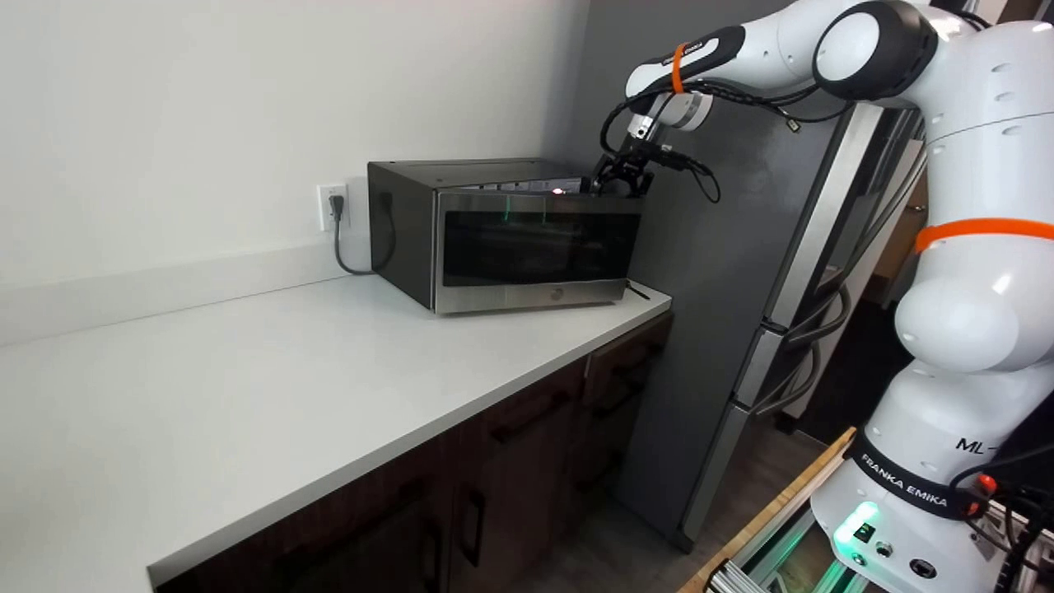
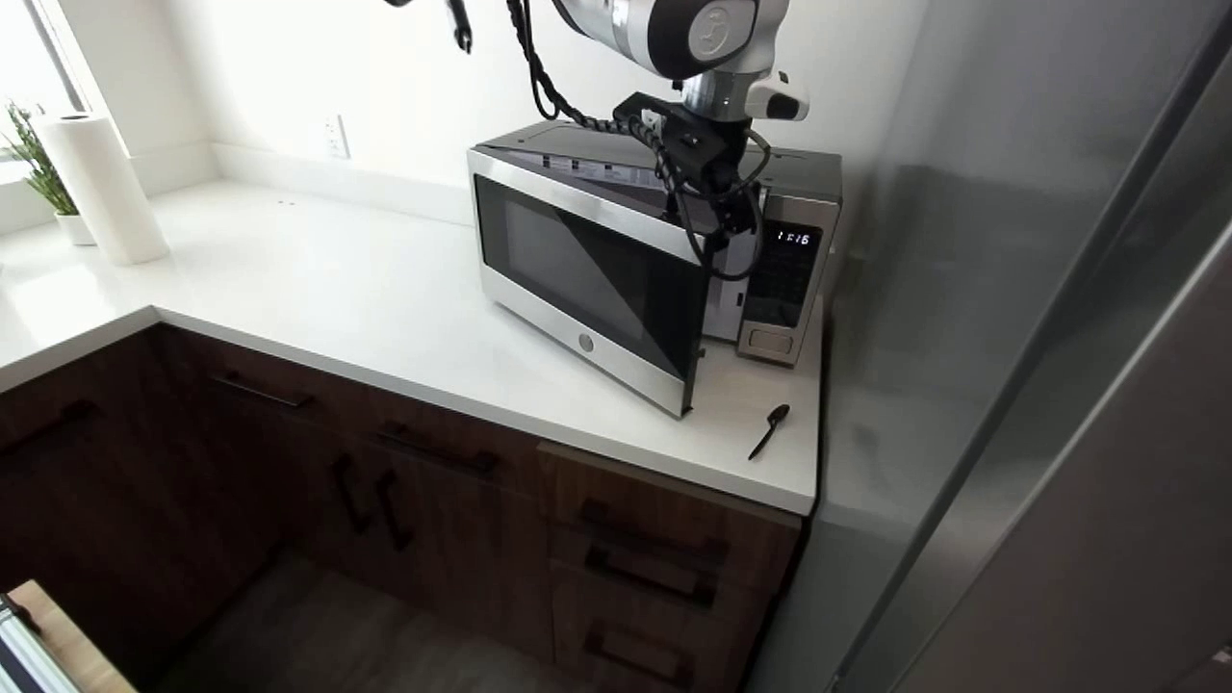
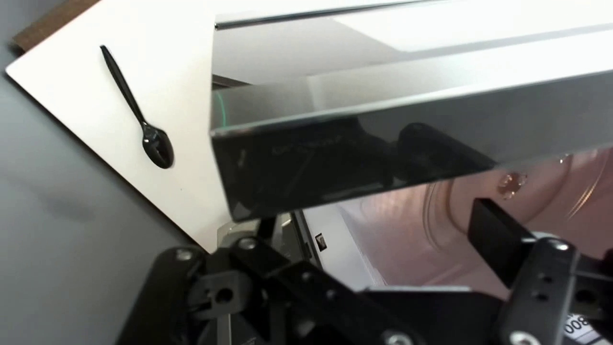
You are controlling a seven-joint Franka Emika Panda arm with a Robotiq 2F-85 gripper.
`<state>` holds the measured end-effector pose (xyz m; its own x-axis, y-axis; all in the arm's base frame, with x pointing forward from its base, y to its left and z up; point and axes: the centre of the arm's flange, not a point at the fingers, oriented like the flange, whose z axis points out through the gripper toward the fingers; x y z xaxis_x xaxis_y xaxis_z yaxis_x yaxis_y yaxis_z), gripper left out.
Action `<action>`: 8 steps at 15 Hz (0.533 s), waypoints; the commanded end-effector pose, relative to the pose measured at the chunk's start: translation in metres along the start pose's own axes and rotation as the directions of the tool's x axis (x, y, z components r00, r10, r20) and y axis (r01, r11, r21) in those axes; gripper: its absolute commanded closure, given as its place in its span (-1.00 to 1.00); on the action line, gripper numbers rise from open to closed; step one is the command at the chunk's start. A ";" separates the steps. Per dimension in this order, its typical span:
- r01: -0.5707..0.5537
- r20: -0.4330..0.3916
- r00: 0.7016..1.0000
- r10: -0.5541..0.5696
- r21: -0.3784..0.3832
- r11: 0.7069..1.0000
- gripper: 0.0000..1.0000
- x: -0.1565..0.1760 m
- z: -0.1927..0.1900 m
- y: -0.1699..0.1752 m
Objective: Press a button on the microwave, then open it
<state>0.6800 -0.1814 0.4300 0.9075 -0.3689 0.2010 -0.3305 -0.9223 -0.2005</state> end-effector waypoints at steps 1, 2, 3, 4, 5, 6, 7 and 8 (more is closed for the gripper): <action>-0.063 0.025 0.998 0.063 -0.019 0.998 -1.00 -0.052 -0.015 0.005; -0.074 0.027 0.997 0.075 -0.016 0.997 -1.00 -0.057 -0.018 0.006; -0.081 0.032 0.996 0.082 -0.015 0.997 -1.00 -0.062 -0.021 0.006; -0.087 0.032 0.996 0.088 -0.011 0.996 -1.00 -0.066 -0.021 0.006; -0.096 0.037 0.995 0.096 -0.005 0.995 -1.00 -0.069 -0.021 0.005; -0.100 0.044 0.994 0.100 0.006 0.995 -1.00 -0.072 -0.022 0.004; -0.108 0.051 0.993 0.106 0.023 0.994 -1.00 -0.074 -0.022 0.002; -0.115 0.055 0.992 0.114 0.032 0.993 -1.00 -0.076 -0.019 0.001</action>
<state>0.6260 -0.1691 0.4380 0.8903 -0.4333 0.1399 -0.3995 -0.8908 -0.2165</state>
